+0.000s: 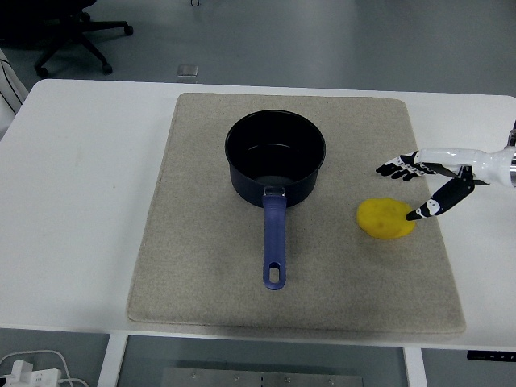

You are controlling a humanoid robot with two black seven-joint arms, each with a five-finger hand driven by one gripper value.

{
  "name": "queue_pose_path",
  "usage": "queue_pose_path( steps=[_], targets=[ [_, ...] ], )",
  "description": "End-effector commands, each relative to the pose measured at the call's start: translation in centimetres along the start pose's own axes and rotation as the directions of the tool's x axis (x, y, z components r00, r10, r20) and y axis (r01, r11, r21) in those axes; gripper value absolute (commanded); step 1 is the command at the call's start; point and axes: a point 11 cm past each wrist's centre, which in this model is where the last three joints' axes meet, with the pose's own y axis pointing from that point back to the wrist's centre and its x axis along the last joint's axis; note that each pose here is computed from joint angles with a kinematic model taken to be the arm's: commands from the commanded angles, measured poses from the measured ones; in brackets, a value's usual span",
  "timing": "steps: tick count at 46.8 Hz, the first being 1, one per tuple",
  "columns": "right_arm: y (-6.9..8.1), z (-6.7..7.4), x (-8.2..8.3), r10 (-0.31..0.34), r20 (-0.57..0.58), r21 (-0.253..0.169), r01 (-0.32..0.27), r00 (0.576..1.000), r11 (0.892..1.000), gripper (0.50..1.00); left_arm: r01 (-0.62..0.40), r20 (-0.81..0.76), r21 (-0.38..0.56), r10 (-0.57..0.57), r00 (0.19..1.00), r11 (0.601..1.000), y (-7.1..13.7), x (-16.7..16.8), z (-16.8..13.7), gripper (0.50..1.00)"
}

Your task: Put the potato in the blue pot

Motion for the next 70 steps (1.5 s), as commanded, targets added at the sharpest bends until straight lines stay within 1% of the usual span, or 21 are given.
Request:
queue_pose_path(
  steps=[1,11,21,24,28,30,36,40,44,49,51,54,63,70],
  targets=[
    [-0.1,0.0,-0.3,-0.009,-0.021,-0.006,0.009,1.0,1.0,0.93,0.0,0.0,0.0,0.0,1.0,1.0,0.0,0.0,0.0,0.996],
    [-0.3,-0.5,-0.6,-0.021,-0.03,0.008,0.021,0.999,1.0,0.93,0.0,0.0,0.0,0.0,1.0,1.0,0.0,0.0,0.0,0.996],
    [-0.6,-1.5,-1.3,-0.041,-0.037,0.037,0.042,0.998,0.998,0.93,0.0,0.0,0.0,0.0,1.0,1.0,0.0,0.0,0.0,0.996],
    [-0.6,-1.6,-1.3,-0.039,-0.04,0.042,0.041,0.998,0.998,0.93,0.0,0.0,0.0,0.0,1.0,1.0,0.0,0.0,0.0,0.996],
    [-0.7,-1.9,-1.2,-0.013,-0.047,0.05,0.015,0.999,0.999,0.93,0.0,0.0,0.0,0.0,1.0,1.0,0.0,0.0,0.0,0.996],
    [-0.8,-1.9,-1.1,0.0,-0.05,0.051,0.002,0.999,0.999,0.93,0.0,0.0,0.0,0.0,1.0,1.0,0.0,0.0,0.0,0.996],
    [-0.7,-1.7,-1.1,0.014,-0.051,0.05,-0.012,0.999,0.999,0.93,0.0,0.0,0.0,0.0,1.0,1.0,0.0,0.0,0.0,0.996],
    [-0.2,-1.3,-1.1,0.02,-0.049,0.039,-0.018,0.999,0.999,0.928,0.0,0.0,0.0,0.0,1.0,1.0,0.0,0.0,0.0,0.996],
    [-0.1,-1.2,-1.5,0.01,-0.05,0.038,-0.008,0.999,0.999,0.93,0.0,0.0,0.0,0.0,1.0,1.0,0.0,0.0,0.0,0.996],
    [-0.2,-1.0,-2.5,-0.019,-0.05,0.031,0.021,0.999,0.999,0.928,0.0,0.0,0.0,0.0,1.0,1.0,0.0,0.0,0.0,0.996],
    [-0.2,-1.1,-2.8,-0.029,-0.053,0.033,0.031,0.998,0.999,0.928,0.0,0.0,0.0,0.0,1.0,1.0,0.0,0.0,0.0,0.996],
    [-0.2,-1.3,-3.0,-0.027,-0.056,0.04,0.029,0.998,0.999,0.928,0.0,0.0,0.0,0.0,1.0,1.0,0.0,0.0,0.0,0.996],
    [-0.8,-1.2,-3.1,0.029,-0.057,0.048,-0.026,0.998,0.999,0.928,0.0,0.0,0.0,0.0,1.0,1.0,0.0,0.0,0.0,0.996],
    [-0.9,-0.7,-3.5,0.042,-0.048,0.042,-0.04,0.998,0.998,0.928,0.0,0.0,0.0,0.0,1.0,1.0,0.0,0.0,0.0,0.996]
  ],
)
